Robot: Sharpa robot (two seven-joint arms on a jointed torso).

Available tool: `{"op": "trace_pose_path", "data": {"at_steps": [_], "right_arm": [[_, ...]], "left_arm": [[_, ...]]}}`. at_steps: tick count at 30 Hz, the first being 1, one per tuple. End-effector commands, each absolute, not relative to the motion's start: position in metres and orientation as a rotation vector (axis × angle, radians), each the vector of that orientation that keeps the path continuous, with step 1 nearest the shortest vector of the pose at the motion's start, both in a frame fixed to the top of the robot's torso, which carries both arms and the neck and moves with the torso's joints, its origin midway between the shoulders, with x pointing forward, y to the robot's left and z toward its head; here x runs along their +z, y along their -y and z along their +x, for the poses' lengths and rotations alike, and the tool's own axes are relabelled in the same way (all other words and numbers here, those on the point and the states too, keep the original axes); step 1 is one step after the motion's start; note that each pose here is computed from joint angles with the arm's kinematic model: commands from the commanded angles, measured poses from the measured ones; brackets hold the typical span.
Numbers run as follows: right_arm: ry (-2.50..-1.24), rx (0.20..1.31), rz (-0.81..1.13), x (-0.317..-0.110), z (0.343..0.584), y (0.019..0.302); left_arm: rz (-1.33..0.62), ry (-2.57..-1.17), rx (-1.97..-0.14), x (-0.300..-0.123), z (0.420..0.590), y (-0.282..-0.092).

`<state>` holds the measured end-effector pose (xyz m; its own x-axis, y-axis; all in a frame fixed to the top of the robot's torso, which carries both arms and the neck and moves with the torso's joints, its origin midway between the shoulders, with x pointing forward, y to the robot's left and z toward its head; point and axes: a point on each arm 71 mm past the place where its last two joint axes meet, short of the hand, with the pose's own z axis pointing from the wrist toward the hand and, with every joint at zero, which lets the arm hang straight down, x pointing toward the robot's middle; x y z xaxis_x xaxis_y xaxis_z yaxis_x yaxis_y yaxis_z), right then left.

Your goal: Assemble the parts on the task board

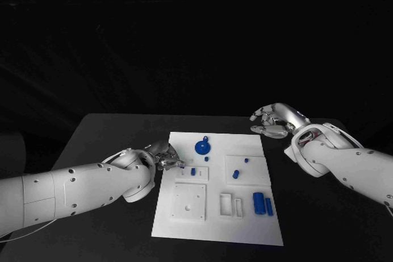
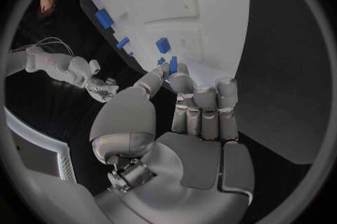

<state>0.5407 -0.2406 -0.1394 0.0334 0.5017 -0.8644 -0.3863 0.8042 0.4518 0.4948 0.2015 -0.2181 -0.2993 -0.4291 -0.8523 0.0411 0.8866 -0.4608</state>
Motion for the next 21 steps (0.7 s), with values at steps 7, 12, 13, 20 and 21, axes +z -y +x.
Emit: {"op": "trace_pose_path", "data": {"at_steps": [7, 12, 13, 20, 21], "right_arm": [[-1.374, 0.697, 0.093, -0.1386, 0.5397, 0.2388], [-1.376, 0.699, 0.094, -0.1386, 0.5395, 0.2383], [-1.376, 0.699, 0.095, -0.1386, 0.5395, 0.2384], [-1.378, 0.701, 0.096, -0.1388, 0.5396, 0.2383], [-1.379, 0.7, 0.097, -0.1389, 0.5398, 0.2383]], "left_arm": [[-0.217, -1.873, -0.422, -0.2224, 0.495, -0.1979], [-0.198, -1.873, -0.418, -0.2243, 0.4943, -0.1959], [-0.186, -1.87, -0.415, -0.2244, 0.4942, -0.1953], [-0.161, -1.862, -0.411, -0.2251, 0.494, -0.1932], [-0.159, -1.863, -0.41, -0.2261, 0.4938, -0.1932]]}}
